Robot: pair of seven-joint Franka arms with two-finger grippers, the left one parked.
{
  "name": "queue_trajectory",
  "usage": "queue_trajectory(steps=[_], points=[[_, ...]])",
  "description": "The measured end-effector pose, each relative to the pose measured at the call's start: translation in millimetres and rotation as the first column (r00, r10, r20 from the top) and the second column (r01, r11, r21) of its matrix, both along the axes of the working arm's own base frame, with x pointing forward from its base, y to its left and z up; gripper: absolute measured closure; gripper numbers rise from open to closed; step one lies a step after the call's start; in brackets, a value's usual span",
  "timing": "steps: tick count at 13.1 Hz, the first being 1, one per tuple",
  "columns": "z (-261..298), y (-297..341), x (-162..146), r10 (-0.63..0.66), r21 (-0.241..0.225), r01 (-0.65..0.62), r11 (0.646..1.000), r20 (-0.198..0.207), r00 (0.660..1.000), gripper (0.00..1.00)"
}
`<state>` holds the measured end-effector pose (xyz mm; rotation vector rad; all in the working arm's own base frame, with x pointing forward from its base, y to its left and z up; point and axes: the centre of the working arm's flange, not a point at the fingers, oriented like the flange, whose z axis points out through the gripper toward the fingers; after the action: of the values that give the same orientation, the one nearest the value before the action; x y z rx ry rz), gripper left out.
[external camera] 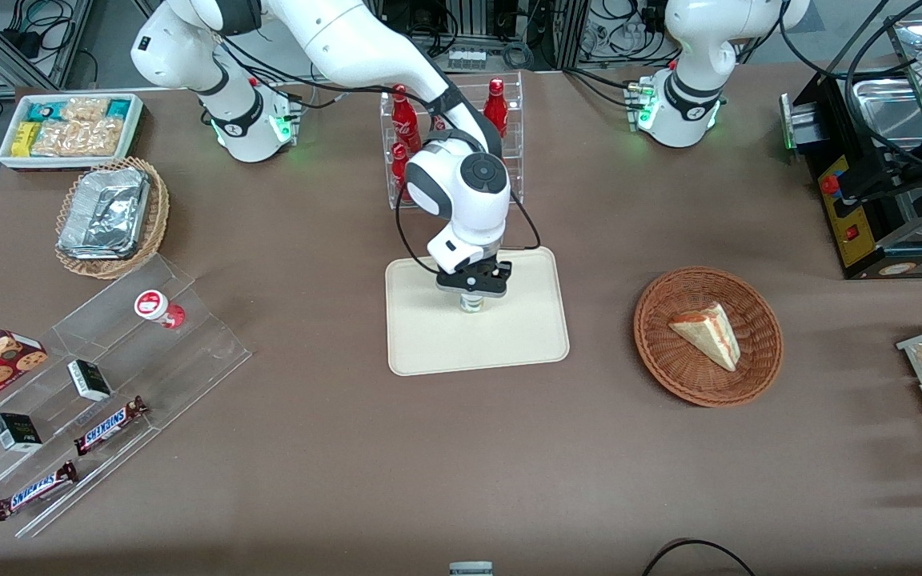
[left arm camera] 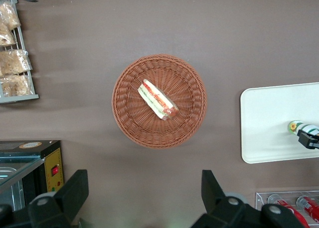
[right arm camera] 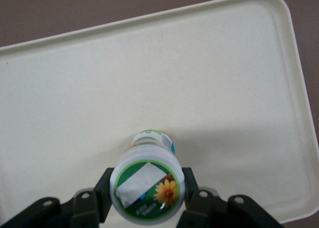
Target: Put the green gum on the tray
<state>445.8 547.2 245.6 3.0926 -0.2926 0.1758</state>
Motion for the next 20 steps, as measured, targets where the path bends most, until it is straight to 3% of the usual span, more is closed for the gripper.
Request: queue_trajectory(steps=[9, 13, 16, 20], points=[[-8.2, -2.5, 3.0, -0.065, 0.05, 0.068, 0.996, -0.051, 0.997, 0.41], [-5.4, -8.3, 10.7, -0.066, 0.077, 0.072, 0.994, -0.08, 0.995, 0.04], [34.2, -37.9, 36.5, 0.013, 0.068, -0.005, 0.998, -0.125, 0.992, 0.0], [142.4, -135.9, 87.8, 0.043, 0.163, -0.02, 0.986, -0.139, 0.989, 0.0]])
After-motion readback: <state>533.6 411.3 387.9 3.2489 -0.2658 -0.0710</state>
